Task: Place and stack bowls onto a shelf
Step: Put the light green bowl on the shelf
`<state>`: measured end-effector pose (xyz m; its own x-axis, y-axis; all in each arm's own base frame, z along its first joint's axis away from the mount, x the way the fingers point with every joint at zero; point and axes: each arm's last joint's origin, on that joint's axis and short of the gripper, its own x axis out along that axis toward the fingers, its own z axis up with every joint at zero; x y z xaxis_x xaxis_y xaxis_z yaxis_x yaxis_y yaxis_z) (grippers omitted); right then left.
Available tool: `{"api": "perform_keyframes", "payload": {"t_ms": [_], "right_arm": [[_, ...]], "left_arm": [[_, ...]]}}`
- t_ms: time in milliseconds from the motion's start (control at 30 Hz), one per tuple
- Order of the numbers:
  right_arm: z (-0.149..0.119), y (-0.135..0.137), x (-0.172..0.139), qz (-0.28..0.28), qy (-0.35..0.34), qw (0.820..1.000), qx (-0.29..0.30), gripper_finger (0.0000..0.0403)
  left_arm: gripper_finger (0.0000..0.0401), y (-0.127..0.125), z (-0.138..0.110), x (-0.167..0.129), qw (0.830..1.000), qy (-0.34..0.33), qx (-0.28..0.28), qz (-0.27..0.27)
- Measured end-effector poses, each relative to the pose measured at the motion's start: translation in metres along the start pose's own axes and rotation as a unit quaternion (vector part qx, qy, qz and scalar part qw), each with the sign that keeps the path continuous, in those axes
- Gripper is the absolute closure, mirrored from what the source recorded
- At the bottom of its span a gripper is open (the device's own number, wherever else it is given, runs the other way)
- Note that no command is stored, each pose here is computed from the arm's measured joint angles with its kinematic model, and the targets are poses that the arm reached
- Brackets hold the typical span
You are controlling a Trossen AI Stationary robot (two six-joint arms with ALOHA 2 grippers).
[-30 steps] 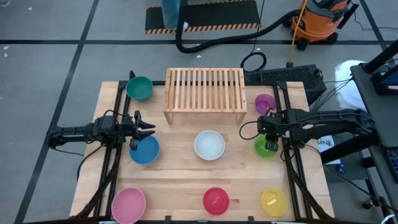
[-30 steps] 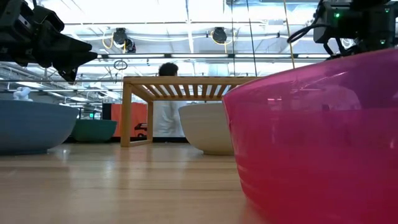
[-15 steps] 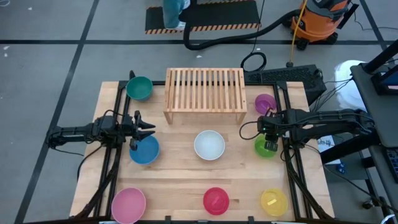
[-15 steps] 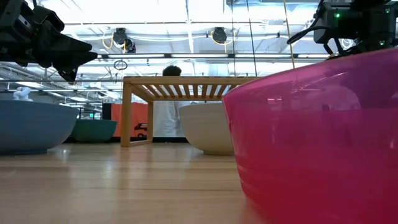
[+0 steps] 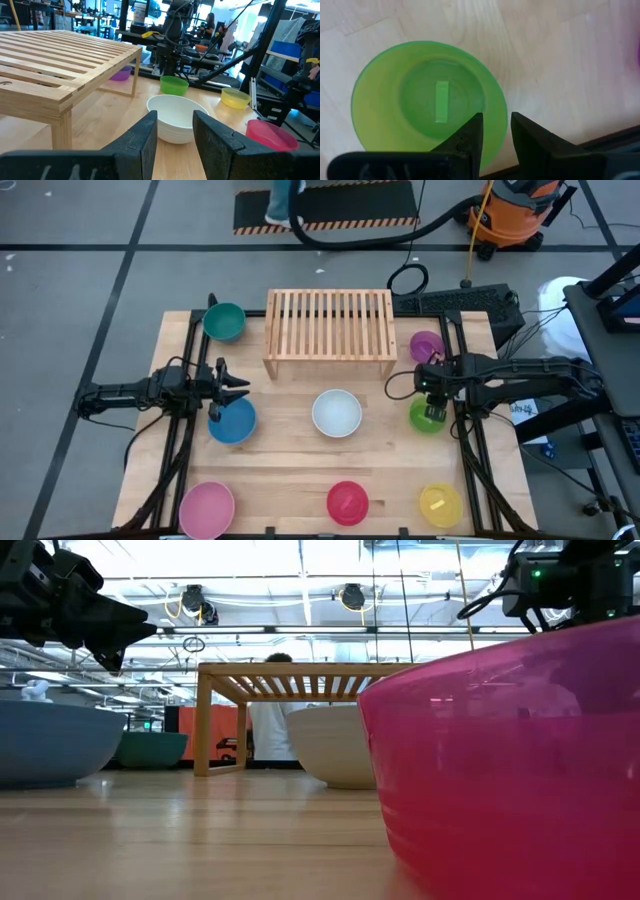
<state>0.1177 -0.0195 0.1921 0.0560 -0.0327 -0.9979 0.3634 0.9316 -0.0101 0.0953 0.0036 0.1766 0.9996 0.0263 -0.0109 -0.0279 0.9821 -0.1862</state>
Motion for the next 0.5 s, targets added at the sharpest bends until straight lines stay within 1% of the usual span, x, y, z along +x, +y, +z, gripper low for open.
{"api": "perform_keyframes", "payload": {"t_ms": [367,500], "right_arm": [[0.0023,-0.0049,0.0016,-0.001,0.006,1.0,0.022,0.031],[0.0092,-0.004,0.0058,0.021,0.008,0.999,0.029,0.031]], "left_arm": [[0.027,0.0,0.0,0.0,1.0,0.0,0.0,0.0],[0.027,0.0,0.0,0.0,1.0,0.0,0.0,0.0]]}}
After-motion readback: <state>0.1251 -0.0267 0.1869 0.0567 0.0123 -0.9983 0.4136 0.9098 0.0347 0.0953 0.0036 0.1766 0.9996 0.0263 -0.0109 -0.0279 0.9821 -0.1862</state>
